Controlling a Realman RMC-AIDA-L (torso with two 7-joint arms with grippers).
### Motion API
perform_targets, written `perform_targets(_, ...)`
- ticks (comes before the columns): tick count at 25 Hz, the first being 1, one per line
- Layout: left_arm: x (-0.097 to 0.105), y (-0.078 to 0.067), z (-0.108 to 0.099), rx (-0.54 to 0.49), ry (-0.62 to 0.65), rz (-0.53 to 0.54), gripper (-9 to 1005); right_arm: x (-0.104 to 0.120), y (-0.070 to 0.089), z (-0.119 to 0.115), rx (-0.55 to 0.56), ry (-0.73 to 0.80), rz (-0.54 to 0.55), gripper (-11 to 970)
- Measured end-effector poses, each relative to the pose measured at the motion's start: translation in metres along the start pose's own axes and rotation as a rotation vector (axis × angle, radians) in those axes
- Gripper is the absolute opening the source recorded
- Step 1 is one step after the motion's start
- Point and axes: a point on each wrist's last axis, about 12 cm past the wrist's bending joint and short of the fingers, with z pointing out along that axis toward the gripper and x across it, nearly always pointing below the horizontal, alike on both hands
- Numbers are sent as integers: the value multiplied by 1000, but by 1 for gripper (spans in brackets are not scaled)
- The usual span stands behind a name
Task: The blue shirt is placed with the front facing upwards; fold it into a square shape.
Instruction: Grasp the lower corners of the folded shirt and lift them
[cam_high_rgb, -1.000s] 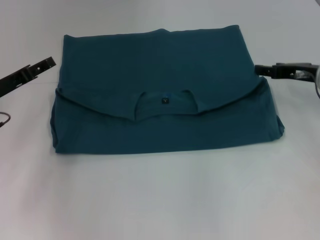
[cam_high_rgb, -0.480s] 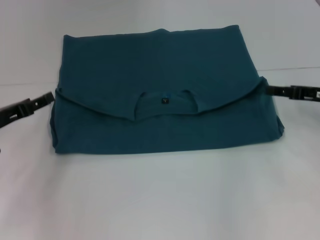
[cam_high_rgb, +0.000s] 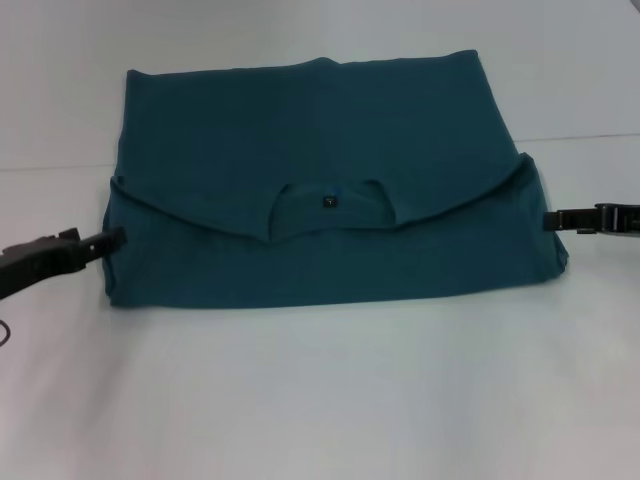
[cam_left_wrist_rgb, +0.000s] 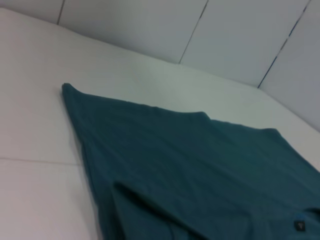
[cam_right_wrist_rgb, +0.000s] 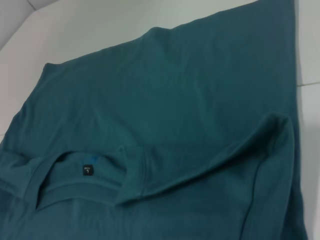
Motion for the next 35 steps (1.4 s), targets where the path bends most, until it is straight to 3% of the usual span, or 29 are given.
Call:
perform_targets(10,7,3,-1,-27,8,0,812,12,3,20,60,42,-2,699)
perform_targets(28,8,3,-1,-34,9,-2,813,18,16,40,56,40,6,698)
perform_targets(35,8,3,-1,-34,9,-2,812,19,14,39,62,28,27,479)
